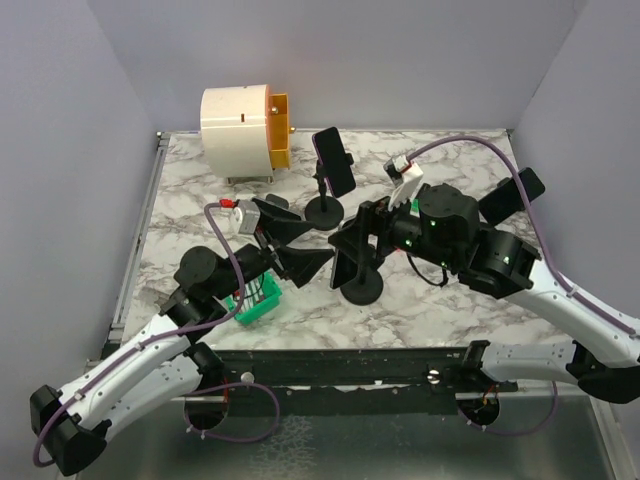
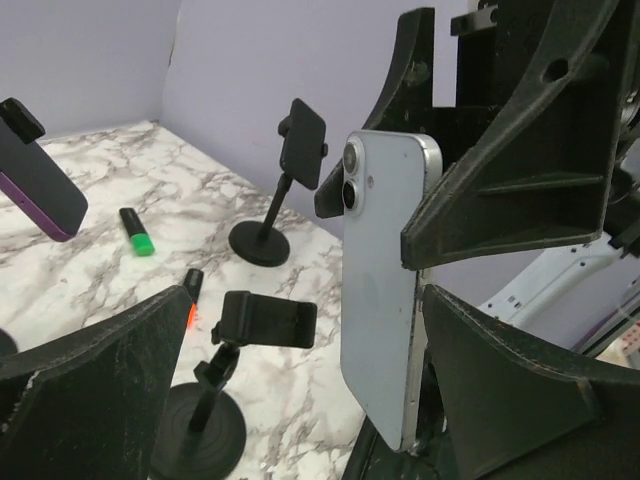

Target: Remove the phone from the phone stand

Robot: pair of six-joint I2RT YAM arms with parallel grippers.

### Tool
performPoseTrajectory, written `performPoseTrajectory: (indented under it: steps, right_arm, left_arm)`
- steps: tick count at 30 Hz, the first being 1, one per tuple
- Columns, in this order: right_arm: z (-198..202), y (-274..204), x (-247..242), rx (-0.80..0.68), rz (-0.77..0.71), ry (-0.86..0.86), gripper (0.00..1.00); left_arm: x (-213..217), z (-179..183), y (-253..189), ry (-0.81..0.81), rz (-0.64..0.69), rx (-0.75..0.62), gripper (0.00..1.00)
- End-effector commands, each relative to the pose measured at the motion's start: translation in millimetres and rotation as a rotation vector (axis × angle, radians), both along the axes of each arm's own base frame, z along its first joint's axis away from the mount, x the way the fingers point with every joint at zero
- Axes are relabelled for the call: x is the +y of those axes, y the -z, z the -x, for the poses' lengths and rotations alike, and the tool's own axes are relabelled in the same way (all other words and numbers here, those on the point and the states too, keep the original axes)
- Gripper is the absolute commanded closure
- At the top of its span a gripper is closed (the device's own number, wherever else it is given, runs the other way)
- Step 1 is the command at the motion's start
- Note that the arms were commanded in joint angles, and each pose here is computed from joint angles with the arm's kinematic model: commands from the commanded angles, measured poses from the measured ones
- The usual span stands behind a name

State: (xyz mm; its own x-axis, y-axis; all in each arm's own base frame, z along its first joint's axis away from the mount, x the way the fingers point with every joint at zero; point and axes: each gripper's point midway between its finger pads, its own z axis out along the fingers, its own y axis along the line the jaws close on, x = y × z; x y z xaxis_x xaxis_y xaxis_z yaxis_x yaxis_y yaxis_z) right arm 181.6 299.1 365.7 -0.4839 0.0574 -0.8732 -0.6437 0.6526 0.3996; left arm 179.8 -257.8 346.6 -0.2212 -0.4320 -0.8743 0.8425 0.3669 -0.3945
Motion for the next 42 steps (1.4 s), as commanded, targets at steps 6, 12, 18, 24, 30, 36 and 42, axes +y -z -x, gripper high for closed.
performPoseTrajectory:
  steps: [6,12,18,24,30,36,42]
  right_arm:
    - [-17,-24,9,0.031,-0.053,0.094,1.0]
    - [-26,-22,12,0.047,-0.046,0.138,1.0]
    - [-39,-17,8,0.063,-0.031,0.227,1.0]
    - [-47,-14,13,0.089,-0.038,0.272,1.0]
    - [-51,-10,22,0.119,-0.058,0.284,1.0]
    - [-53,-3,28,0.134,-0.064,0.286,1.0]
    - [-55,2,30,0.14,-0.06,0.288,1.0]
  left_arm:
    - [-2,3,9,0.031,-0.24,-0.027,0.11]
    - [-3,-1,15,0.019,-0.278,0.022,0.28]
    - [0,0,17,0.01,-0.273,0.065,0.34]
    - [5,-8,22,-0.042,-0.287,0.08,0.41]
    - [2,-14,27,-0.062,-0.303,0.095,0.49]
    - [2,-21,24,-0.091,-0.314,0.082,0.55]
    - [-1,-24,32,-0.096,-0.333,0.093,0.67]
